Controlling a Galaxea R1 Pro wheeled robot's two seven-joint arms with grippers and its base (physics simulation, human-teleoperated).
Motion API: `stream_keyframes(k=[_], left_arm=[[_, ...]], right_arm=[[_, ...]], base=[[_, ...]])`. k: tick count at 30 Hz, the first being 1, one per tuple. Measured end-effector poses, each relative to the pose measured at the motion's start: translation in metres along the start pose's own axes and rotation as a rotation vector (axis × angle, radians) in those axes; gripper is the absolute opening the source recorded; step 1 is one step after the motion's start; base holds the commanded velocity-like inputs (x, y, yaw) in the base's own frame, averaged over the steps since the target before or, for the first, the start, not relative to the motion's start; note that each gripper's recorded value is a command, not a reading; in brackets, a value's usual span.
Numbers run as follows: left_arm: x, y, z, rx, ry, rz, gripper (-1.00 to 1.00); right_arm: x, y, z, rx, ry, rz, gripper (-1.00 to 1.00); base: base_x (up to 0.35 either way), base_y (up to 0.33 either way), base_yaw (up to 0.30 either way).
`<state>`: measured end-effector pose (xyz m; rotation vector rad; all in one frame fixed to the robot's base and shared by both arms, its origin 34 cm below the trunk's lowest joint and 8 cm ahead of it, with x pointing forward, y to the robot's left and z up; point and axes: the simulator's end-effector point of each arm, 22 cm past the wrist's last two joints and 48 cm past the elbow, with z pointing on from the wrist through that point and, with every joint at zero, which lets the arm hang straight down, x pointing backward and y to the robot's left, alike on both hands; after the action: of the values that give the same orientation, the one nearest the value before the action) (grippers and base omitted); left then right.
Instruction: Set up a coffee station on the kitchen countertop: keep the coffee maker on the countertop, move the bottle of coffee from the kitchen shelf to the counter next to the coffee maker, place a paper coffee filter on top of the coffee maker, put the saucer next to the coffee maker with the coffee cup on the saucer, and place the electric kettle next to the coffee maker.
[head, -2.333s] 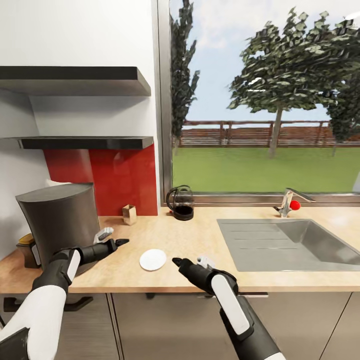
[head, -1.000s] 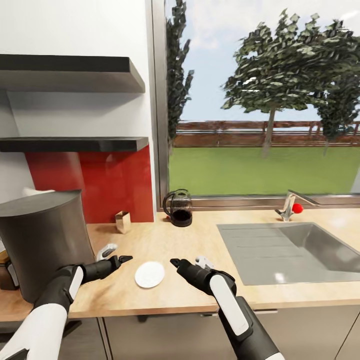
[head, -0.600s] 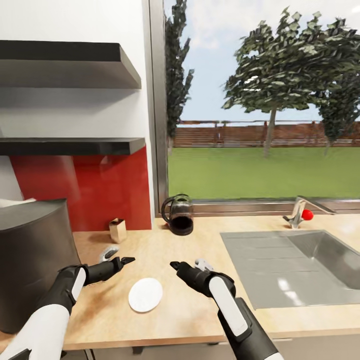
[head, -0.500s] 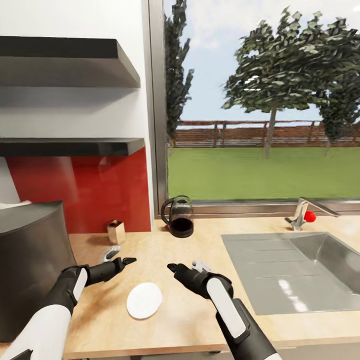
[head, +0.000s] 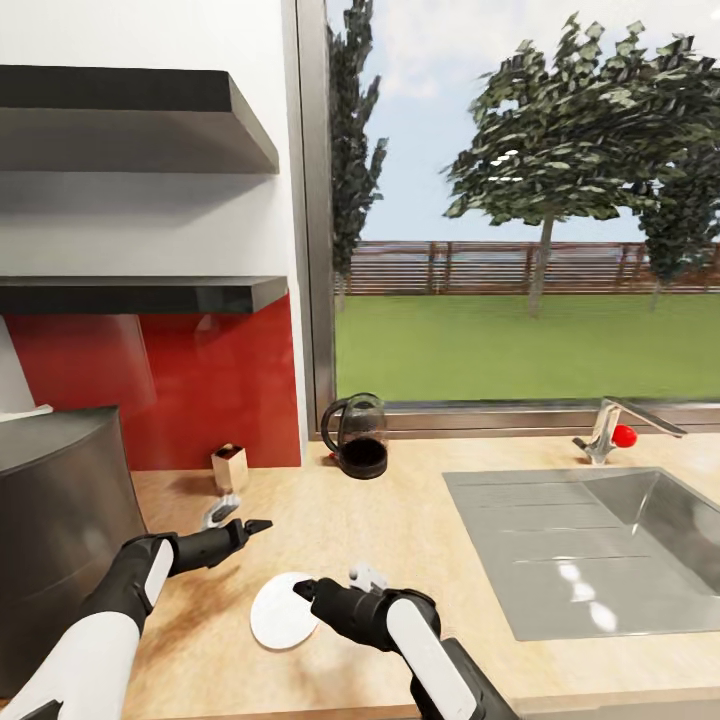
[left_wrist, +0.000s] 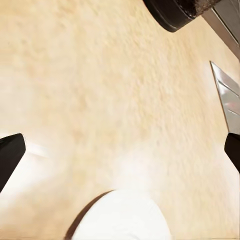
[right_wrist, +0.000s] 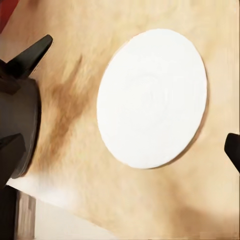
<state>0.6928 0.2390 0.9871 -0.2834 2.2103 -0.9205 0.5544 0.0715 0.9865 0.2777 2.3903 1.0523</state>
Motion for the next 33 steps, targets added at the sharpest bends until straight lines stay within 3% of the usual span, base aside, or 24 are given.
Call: stream_keyframes(k=[7,33], left_arm=[[0.027,0.008,-0.002,-0.012,0.090,-0.073,1.00],[0.070,0.025,-0.002,-0.031,0.146,-0.116,1.00]], right_arm=[[0.007,-0.004,0.001,0.006,0.009,0.008,1.00],[0.022,-0.020,0.008,0.042,0.043,0.016,1.00]], base=[[0.000,0.000,0.000],[0.000,0.000,0.000]])
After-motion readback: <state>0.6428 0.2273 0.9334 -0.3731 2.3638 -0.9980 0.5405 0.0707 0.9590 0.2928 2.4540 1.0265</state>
